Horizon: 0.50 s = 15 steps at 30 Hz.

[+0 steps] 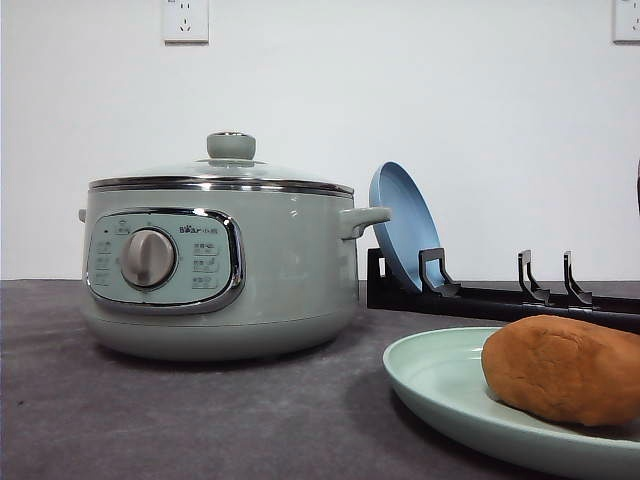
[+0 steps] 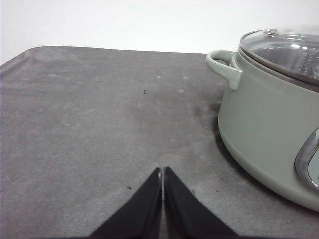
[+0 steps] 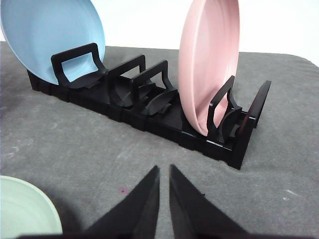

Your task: Transfer potato from steamer to green plate

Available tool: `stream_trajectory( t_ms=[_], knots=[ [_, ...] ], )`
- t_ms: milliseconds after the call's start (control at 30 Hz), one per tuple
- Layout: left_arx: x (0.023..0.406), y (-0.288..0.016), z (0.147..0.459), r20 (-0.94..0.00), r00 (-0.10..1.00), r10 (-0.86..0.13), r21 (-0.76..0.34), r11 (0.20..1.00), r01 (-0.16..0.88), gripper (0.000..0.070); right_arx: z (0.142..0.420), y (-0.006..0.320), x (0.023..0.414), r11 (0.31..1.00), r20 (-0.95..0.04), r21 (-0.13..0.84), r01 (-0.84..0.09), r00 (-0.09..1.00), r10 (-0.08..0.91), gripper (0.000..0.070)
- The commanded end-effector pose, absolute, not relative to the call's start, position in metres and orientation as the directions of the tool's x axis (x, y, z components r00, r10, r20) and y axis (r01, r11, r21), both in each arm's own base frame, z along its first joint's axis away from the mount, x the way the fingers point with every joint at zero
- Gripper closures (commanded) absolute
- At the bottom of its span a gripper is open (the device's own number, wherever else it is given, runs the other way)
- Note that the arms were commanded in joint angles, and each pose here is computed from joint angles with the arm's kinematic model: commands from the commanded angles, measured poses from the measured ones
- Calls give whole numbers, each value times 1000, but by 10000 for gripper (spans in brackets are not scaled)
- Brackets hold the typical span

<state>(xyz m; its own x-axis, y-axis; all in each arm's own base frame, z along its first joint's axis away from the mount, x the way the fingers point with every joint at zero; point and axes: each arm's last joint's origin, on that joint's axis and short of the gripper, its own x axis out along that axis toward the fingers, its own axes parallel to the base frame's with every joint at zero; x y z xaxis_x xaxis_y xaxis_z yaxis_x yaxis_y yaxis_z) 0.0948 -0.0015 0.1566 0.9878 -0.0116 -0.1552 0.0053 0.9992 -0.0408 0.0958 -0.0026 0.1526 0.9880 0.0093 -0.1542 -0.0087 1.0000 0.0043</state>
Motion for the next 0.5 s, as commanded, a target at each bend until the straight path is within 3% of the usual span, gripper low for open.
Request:
stream_trajectory(
  t_ms=[0,467],
  knots=[
    [96,-1,149,-180,984,-7,-30,1000,2,700,152,-3,96,1000,-148,-3,-9,989,8,675],
    [96,-1,149,-180,984,-7,-30,1000,2,700,152,-3,96,1000,-148,-3,-9,989,8,676]
  ],
)
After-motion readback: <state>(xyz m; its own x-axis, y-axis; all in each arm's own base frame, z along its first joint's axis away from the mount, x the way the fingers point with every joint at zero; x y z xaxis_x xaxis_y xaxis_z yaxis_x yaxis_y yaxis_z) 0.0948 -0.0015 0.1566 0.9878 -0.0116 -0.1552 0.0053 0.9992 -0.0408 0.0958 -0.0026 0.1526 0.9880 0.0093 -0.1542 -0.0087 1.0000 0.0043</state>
